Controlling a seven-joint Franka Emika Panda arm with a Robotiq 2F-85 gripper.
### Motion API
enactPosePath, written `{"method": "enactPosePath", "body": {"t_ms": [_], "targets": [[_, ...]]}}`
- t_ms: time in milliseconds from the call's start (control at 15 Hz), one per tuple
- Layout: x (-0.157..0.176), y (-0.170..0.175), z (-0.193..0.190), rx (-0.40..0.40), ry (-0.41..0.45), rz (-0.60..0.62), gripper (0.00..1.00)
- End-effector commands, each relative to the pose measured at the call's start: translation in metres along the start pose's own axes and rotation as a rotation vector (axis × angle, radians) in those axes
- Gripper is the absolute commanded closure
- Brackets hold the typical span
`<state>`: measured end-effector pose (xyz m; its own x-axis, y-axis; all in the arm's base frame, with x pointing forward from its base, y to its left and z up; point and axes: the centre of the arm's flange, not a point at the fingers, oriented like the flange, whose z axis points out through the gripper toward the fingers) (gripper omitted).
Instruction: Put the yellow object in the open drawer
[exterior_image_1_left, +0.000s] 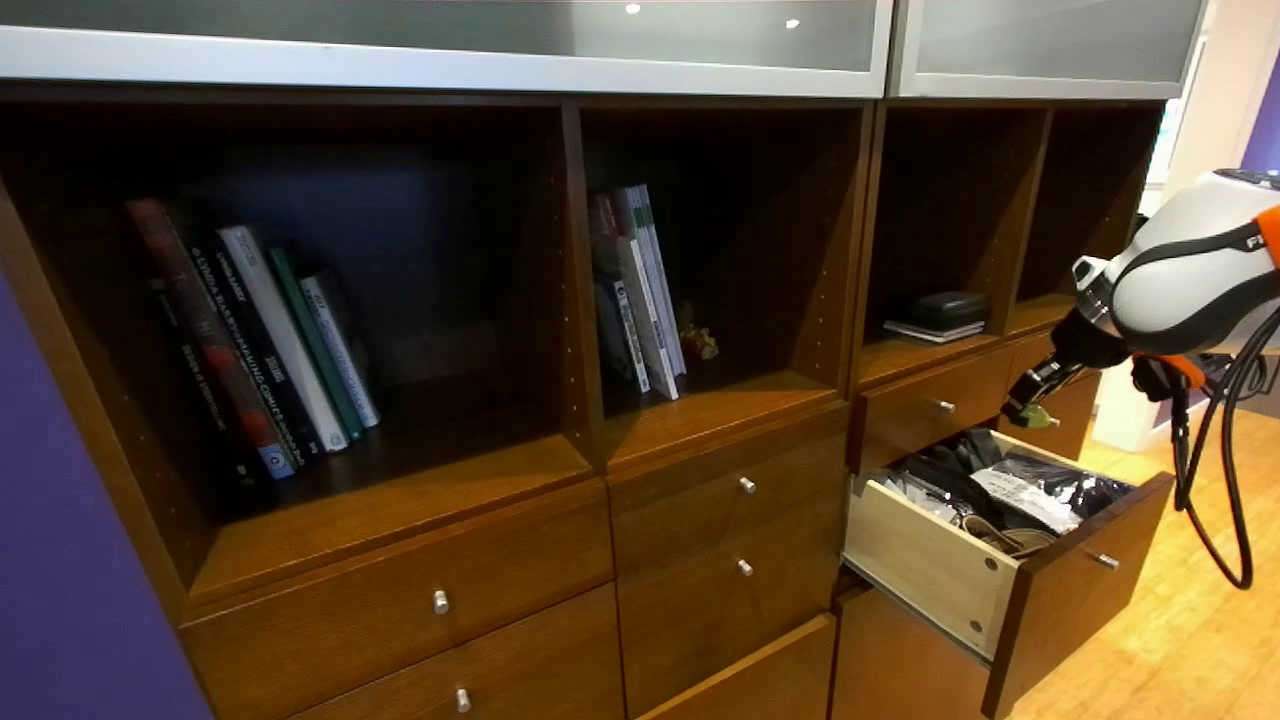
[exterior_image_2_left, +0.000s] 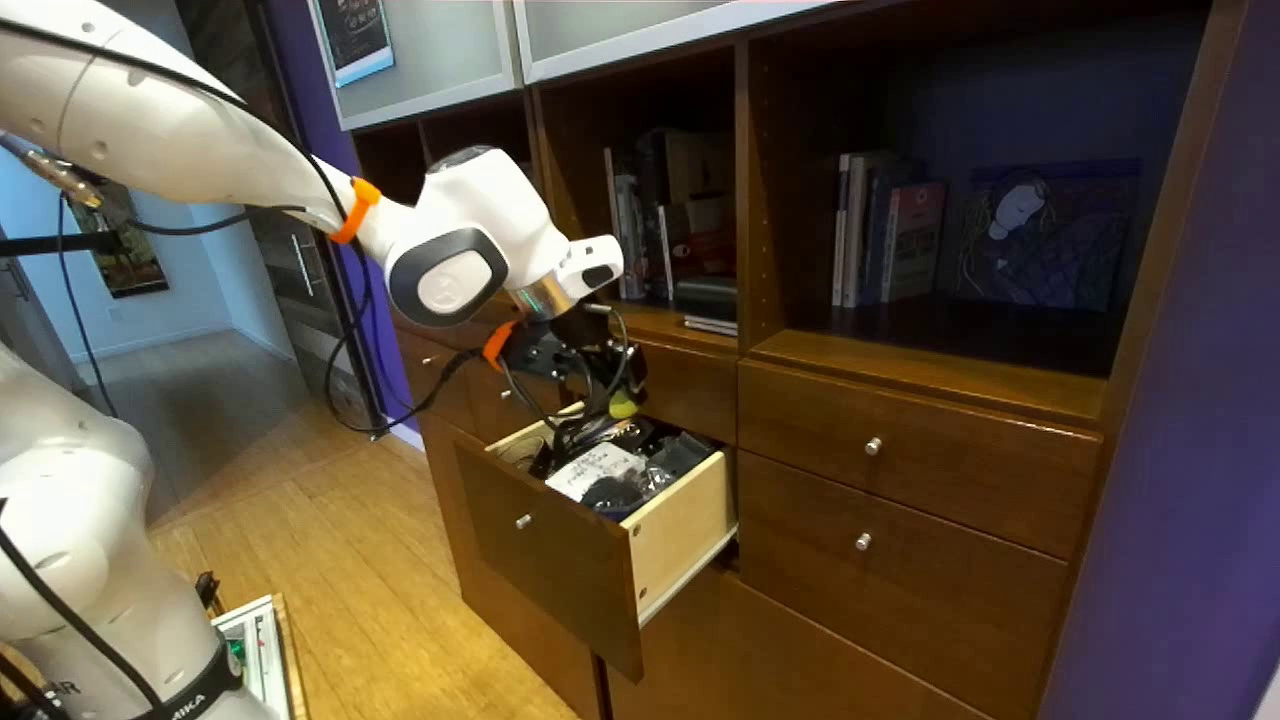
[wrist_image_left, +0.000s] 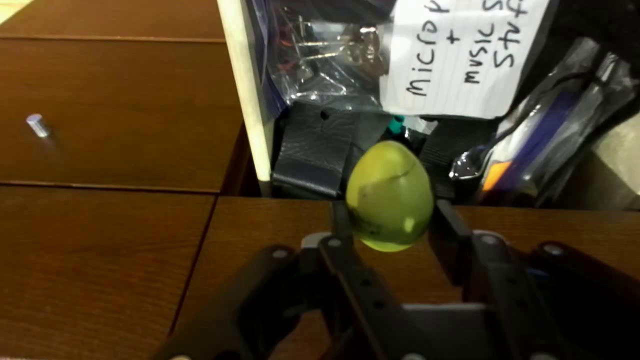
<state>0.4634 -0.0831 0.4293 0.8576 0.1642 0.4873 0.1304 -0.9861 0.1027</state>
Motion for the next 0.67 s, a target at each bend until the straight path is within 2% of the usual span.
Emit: {"method": "enactPosePath", "body": {"t_ms": [0, 133, 467, 600], "targets": [[-0.002, 0.008, 0.03, -0.069, -0.017, 0.051, 0.82], [-0.002, 0.013, 0.045, -0.096, -0.012, 0.048, 0.82], [0.001, 0.014, 0.079, -0.09, -0.001, 0.012, 0.82], [0.004, 0.016, 0.087, -0.114, 0.008, -0.013, 0.82]]}}
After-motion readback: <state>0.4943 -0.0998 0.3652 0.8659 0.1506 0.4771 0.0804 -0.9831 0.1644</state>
